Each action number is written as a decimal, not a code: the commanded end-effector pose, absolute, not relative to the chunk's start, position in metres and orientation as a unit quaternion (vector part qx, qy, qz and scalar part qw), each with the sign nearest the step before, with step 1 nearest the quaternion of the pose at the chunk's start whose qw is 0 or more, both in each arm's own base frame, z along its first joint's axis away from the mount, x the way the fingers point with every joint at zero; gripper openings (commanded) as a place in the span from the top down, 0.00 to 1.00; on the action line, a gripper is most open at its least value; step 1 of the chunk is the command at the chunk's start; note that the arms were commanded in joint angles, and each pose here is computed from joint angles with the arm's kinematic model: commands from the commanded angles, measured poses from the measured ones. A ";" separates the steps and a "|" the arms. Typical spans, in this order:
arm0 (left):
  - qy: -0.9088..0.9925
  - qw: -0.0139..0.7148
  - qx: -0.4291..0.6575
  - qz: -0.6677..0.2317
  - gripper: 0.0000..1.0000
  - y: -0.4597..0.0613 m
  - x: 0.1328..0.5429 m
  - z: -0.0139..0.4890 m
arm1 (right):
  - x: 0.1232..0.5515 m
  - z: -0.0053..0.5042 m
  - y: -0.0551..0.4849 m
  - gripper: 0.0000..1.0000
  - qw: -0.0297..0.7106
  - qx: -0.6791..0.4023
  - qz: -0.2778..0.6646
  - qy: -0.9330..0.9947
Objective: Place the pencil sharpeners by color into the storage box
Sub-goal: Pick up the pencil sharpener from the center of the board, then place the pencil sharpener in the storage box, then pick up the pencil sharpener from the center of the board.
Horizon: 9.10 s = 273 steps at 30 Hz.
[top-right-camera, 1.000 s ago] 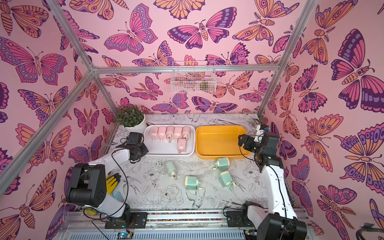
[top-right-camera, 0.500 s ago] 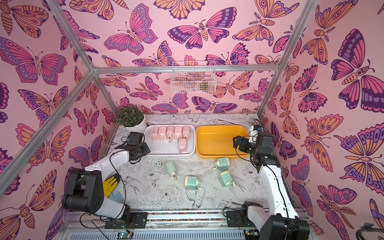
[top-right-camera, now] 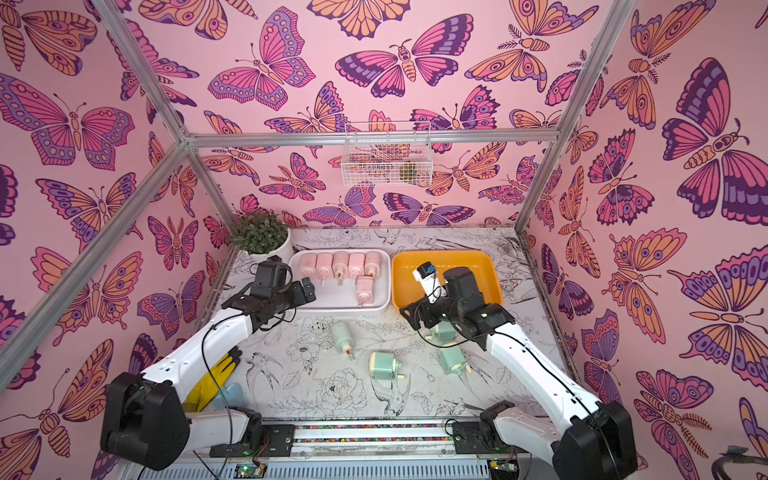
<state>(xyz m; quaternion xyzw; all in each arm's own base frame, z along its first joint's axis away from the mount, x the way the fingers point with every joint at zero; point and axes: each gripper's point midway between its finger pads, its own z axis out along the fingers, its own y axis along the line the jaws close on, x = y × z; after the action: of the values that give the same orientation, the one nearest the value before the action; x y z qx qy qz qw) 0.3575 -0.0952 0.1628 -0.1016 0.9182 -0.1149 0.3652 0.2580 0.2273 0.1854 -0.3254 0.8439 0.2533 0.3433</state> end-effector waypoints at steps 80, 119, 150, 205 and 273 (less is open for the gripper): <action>0.857 0.440 0.113 -0.244 0.00 -0.188 0.341 0.214 | 0.307 0.201 0.220 0.84 0.357 -0.447 0.151 0.806; 0.882 0.381 0.107 -0.257 0.00 -0.197 0.341 0.177 | 0.491 0.115 0.045 0.61 0.306 -0.039 -0.007 0.951; 0.850 0.355 0.253 -0.296 0.00 -0.248 0.313 0.171 | 0.498 0.077 0.016 0.42 0.235 -0.039 -0.013 0.971; 0.854 0.354 0.260 -0.279 0.00 -0.270 0.319 0.171 | 0.426 0.166 0.032 0.19 0.325 0.017 0.049 0.944; 0.842 0.328 0.279 -0.323 0.00 -0.322 0.327 0.166 | 0.189 0.074 0.104 0.15 0.116 -0.010 0.041 0.992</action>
<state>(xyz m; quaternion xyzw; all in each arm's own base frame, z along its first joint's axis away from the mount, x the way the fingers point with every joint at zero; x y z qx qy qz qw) 0.3217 -0.3150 0.1629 0.2792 0.8465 -0.3193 0.3217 0.1944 0.1095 0.0755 -0.0237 0.9909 0.0593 0.1182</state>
